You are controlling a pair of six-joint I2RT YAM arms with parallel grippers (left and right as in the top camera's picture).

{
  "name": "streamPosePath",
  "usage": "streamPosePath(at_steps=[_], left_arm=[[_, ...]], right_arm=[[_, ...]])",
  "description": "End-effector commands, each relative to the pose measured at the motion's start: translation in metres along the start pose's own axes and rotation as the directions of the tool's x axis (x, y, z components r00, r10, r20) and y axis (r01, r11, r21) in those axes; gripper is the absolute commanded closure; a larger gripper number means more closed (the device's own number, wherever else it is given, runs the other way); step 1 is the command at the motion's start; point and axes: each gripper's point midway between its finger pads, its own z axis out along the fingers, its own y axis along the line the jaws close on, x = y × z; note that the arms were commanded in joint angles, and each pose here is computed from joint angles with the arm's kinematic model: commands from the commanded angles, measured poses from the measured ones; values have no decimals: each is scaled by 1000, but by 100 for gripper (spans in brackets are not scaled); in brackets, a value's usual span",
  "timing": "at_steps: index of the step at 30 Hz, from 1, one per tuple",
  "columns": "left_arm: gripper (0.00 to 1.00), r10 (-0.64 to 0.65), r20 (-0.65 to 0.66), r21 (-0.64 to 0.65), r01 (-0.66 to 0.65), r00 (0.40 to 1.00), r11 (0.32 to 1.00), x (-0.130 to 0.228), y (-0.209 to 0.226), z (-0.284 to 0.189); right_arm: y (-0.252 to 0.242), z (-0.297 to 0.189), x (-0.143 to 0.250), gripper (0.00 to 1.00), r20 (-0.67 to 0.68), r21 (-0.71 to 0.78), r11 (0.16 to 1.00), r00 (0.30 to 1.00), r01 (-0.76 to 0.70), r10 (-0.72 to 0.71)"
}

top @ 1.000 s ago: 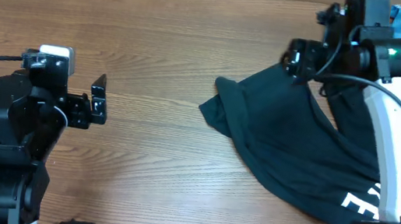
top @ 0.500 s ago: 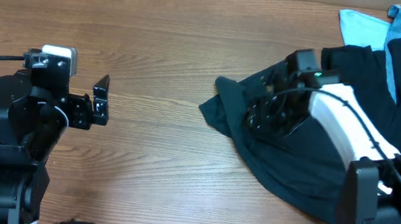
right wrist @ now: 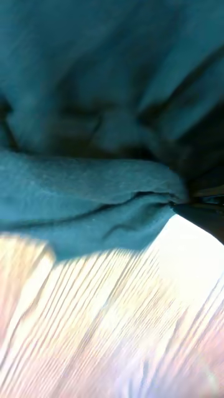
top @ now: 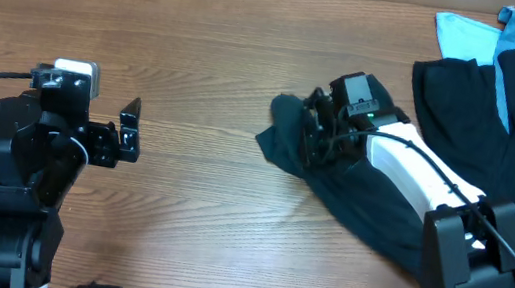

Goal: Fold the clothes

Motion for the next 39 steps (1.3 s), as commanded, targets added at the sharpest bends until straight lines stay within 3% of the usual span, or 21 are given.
streamPosePath(at_steps=[1, 6, 12, 13, 14, 16, 18, 21, 24, 28, 31, 35, 38, 39], left_arm=[[0, 14, 30, 6, -14, 999, 1000, -10, -1, -7], [0, 14, 30, 6, -14, 999, 1000, -10, -1, -7], [0, 14, 30, 6, -14, 999, 1000, -10, -1, -7], [0, 14, 30, 6, -14, 999, 1000, -10, -1, -7], [0, 14, 30, 6, -14, 999, 1000, -10, -1, -7], [0, 14, 30, 6, -14, 999, 1000, -10, -1, -7], [0, 14, 30, 6, -14, 999, 1000, -10, -1, -7], [0, 14, 30, 7, -14, 999, 1000, -10, -1, -7], [0, 14, 31, 26, -15, 999, 1000, -10, -5, -7], [0, 20, 88, 134, -32, 996, 990, -23, -24, -9], [0, -6, 111, 154, -11, 994, 988, -32, -26, -3], [0, -67, 34, 165, 60, 997, 985, -23, -24, 20], [0, -72, -20, 207, 75, 997, 976, -16, -29, 41], [0, -73, -48, 215, 82, 996, 973, -12, -30, 51]], right_arm=[[64, -11, -34, 96, 111, -246, 965, 992, 93, -67], [146, -33, -85, 96, 298, -327, 914, 944, 241, -142], [219, -28, -71, 96, 327, -401, 851, 921, 339, -213], [220, -24, -62, 80, 294, -403, 854, 930, 328, -219], [215, -19, -55, 35, 259, -392, 866, 941, 310, -220], [179, -7, -48, 0, 191, -252, 941, 965, 226, -180], [121, -6, -49, 0, 154, -46, 995, 985, 89, -81], [52, -37, -58, 0, 179, 152, 987, 984, -52, 24], [-4, -67, -69, 0, 208, 230, 968, 977, -102, 54], [-79, -90, -56, 0, 213, 280, 921, 953, -269, 213], [-108, -94, -38, 6, 160, 305, 916, 962, -260, 219], [-122, -70, -24, 0, 68, 321, 921, 975, -222, 211], [-130, -56, -16, 5, 37, 331, 907, 964, -259, 262], [-129, -59, -18, 0, 57, 328, 900, 957, -287, 284]])
